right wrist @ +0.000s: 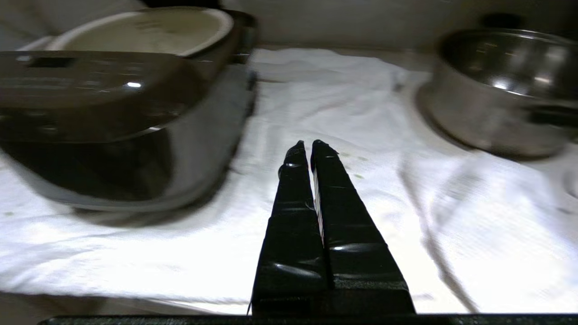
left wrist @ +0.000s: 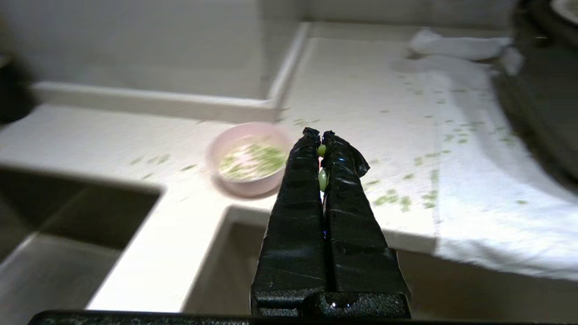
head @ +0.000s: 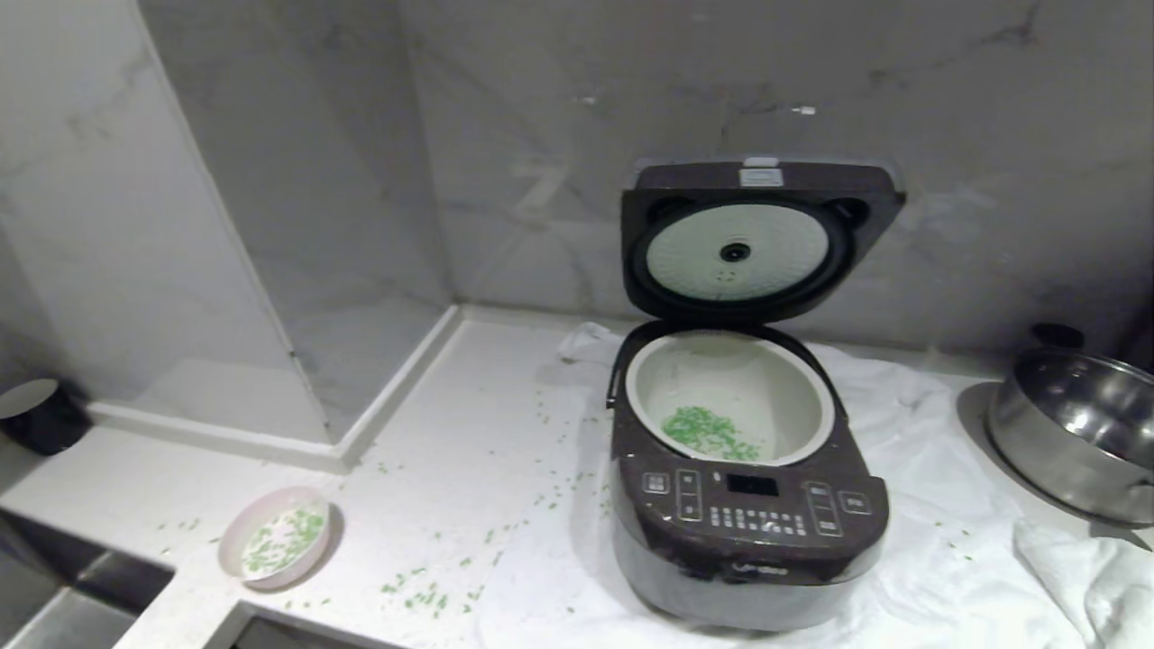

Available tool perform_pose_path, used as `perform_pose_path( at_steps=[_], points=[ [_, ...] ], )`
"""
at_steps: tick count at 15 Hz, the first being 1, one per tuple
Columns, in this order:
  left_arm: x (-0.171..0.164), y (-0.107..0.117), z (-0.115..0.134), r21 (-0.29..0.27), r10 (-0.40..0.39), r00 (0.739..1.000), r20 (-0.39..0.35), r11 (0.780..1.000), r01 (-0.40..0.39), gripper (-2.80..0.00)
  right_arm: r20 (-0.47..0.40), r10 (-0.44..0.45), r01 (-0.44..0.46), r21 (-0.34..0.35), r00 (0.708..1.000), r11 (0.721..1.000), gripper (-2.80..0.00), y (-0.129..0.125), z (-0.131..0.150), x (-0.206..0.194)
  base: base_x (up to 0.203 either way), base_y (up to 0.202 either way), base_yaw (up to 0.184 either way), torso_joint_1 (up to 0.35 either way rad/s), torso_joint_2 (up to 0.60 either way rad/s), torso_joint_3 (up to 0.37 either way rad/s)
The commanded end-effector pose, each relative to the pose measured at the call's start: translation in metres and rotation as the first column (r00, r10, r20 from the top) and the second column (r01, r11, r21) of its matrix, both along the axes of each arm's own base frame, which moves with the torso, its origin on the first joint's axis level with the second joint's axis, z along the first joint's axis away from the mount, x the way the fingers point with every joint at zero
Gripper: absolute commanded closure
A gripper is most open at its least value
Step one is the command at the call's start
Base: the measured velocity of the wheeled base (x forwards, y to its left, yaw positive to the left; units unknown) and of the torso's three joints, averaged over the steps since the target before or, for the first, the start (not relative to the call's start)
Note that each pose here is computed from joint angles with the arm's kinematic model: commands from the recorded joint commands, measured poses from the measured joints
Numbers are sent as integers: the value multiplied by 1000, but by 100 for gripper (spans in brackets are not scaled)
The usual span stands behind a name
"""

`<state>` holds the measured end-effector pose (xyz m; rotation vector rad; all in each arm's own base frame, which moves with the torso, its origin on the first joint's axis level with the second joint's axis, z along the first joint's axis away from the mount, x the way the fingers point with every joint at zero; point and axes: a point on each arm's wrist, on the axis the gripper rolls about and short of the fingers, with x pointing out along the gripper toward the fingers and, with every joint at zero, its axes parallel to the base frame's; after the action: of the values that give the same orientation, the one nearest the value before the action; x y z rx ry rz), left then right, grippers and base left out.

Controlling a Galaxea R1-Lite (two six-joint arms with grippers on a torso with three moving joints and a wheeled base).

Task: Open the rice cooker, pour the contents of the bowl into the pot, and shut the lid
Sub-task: Pour the water from the bowl into the rice cooker

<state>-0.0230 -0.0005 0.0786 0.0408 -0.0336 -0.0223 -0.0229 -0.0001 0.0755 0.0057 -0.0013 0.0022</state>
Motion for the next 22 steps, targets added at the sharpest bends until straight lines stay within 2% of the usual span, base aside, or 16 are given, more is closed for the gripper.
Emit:
perform_pose_path(
  at_steps=[1, 6, 13, 22],
  points=[
    [1, 0, -4, 0, 0, 1000, -13, 1000, 0, 0, -3, 1, -1, 0, 1000, 1000, 0, 0, 0, 0, 6, 6, -174, 11, -2, -2],
    [1, 0, -4, -3, 3, 1000, -12, 1000, -3, 0, -3, 1, -1, 0, 1000, 1000, 0, 0, 0, 0, 3, 4, -155, 2, 3, 0],
    [1, 0, -4, -21, 12, 1000, -12, 1000, -12, 0, -3, 1, -1, 0, 1000, 1000, 0, 0, 0, 0, 0, -1, -10, 0, 0, 1],
    [1, 0, -4, -25, 11, 1000, -12, 1000, -12, 0, -3, 1, -1, 0, 1000, 1000, 0, 0, 0, 0, 161, -128, 2, 5, 3, 3]
  ],
)
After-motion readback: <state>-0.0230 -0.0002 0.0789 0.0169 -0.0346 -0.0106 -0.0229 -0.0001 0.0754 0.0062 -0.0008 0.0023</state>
